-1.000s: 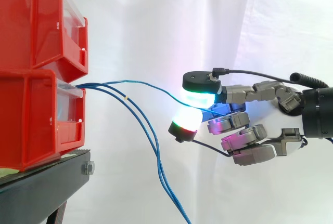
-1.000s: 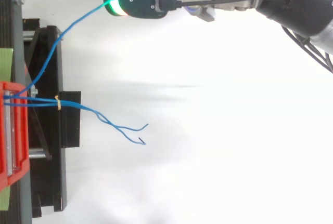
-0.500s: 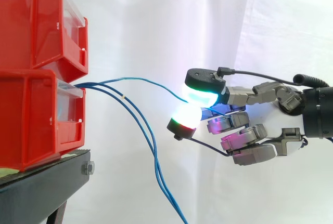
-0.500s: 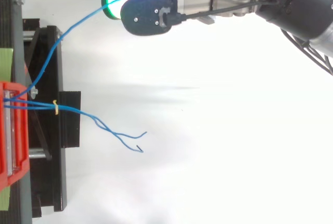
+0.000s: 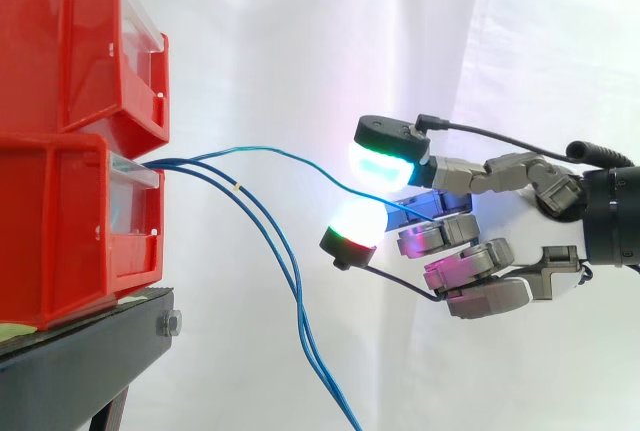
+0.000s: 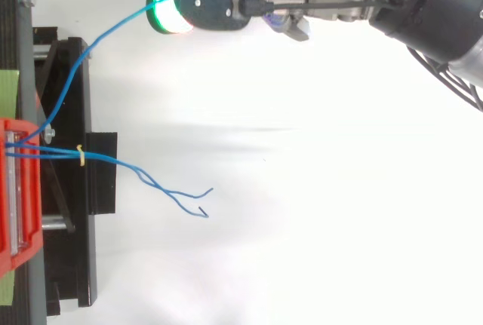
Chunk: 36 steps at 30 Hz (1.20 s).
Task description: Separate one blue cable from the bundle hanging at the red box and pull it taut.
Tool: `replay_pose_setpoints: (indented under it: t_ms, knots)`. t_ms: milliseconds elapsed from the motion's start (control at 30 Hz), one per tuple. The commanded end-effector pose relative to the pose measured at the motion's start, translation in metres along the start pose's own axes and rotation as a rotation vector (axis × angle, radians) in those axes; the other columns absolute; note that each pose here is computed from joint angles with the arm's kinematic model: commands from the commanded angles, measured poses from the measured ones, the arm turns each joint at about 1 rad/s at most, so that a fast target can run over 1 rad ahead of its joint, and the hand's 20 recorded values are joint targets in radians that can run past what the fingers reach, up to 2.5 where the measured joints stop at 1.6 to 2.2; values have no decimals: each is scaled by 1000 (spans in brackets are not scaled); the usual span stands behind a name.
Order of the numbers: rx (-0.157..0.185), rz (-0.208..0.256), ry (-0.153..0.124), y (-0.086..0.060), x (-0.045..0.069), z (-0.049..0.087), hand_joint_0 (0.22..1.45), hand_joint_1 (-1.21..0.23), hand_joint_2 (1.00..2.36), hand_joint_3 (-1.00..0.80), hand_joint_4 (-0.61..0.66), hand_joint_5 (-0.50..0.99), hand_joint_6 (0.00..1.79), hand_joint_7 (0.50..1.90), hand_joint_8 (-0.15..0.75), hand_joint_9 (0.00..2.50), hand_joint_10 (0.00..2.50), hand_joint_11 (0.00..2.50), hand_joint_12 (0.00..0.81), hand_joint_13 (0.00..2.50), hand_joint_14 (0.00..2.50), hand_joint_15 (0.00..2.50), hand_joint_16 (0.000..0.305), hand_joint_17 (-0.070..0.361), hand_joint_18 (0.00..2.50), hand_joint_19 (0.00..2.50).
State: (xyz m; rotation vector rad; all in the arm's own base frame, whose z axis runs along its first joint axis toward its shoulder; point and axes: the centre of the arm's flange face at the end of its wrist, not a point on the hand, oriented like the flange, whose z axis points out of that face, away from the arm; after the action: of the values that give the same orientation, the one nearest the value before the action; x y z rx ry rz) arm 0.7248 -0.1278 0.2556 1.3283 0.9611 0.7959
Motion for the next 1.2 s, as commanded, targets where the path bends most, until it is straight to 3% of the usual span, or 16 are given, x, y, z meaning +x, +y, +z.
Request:
replay_pose_setpoints:
  t_ms: [0, 300, 500, 833, 1167]
  knots:
    - [0, 0, 0, 0, 0, 0, 601, -547, 1005, -432, 96, -200, 851, 1116, 222, 684, 2500, 2464, 444, 1212, 2500, 1906, 39, 87, 1662, 1435]
    - [0, 0, 0, 0, 0, 0, 583, -697, 1019, -200, 37, -193, 861, 1131, 170, 678, 2500, 2500, 459, 1220, 2500, 1905, 41, 92, 1652, 1403]
    - [0, 0, 0, 0, 0, 0, 597, -737, 1018, -207, -2, -194, 858, 1132, 162, 637, 2500, 2477, 458, 1194, 2500, 1930, 41, 93, 1636, 1441]
    - [1, 12, -3, 0, 1, 0, 620, -811, 1020, -175, -209, -184, 844, 1173, 147, 516, 2500, 2427, 444, 1118, 2500, 1912, 41, 92, 1570, 1476]
    - [21, 114, 14, -2, 9, -5, 622, -788, 1023, -108, -213, -180, 860, 1195, 167, 448, 2500, 2441, 417, 1028, 2500, 1919, 39, 88, 1514, 1505]
